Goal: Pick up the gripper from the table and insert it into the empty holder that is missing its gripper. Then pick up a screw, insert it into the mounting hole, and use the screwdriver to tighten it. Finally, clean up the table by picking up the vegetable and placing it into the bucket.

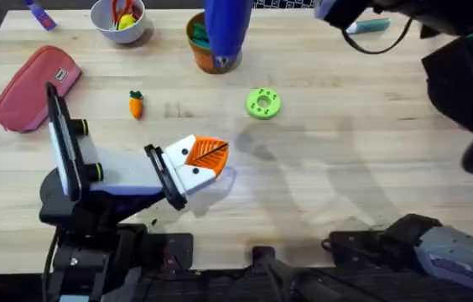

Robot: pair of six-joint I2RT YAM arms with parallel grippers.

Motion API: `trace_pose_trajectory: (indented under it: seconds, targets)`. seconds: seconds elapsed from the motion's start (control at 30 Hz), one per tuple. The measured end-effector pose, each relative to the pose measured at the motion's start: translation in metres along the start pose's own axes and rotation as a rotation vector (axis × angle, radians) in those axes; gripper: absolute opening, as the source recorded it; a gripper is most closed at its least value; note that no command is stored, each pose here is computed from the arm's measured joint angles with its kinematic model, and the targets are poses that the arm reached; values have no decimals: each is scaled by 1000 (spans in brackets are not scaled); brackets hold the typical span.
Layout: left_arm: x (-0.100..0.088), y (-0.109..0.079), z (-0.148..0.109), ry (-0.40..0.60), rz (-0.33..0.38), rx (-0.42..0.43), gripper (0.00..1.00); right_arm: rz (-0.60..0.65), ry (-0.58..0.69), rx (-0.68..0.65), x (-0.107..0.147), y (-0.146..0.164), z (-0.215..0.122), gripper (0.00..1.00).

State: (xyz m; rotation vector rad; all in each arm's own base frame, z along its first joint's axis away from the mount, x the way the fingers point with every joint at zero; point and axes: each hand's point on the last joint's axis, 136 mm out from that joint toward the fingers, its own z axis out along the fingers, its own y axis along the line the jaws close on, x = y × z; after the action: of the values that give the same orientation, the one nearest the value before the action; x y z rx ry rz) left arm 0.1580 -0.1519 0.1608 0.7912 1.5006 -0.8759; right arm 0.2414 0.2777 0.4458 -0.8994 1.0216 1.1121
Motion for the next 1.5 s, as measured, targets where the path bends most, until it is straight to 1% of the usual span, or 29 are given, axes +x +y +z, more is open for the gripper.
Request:
trace_pose_trajectory:
  seconds: [0.1, 0.27, 0.37, 0.5, 0.67, 0.83, 1.0, 1.17, 1.4, 1.5]
  targets:
    - [0, 0, 0, 0, 0, 0, 19, 7, -8, -15, 5, 3, -2, 23]
    - [0, 0, 0, 0, 0, 0, 19, 1, -79, -53, 13, 14, -12, 23]
    - [0, 0, 0, 0, 0, 0, 19, 21, -105, -79, 22, 18, -13, 23]
    - [0, 0, 0, 0, 0, 0, 19, 75, -99, -135, 39, 27, -2, 23]
    - [0, 0, 0, 0, 0, 0, 19, 130, -88, -224, 58, 50, 15, 23]
    - [0, 0, 0, 0, 0, 0, 19, 149, -82, -275, 64, 67, 22, 23]
    - [0, 0, 0, 0, 0, 0, 19, 137, -85, -311, 64, 80, 25, 23]
    - [0, 0, 0, 0, 0, 0, 19, 122, -86, -333, 66, 87, 27, 23]
    - [0, 0, 0, 0, 0, 0, 19, 87, -50, -362, 86, 88, 29, 23]
    - [0, 0, 0, 0, 0, 0, 19, 79, -44, -366, 89, 88, 30, 23]
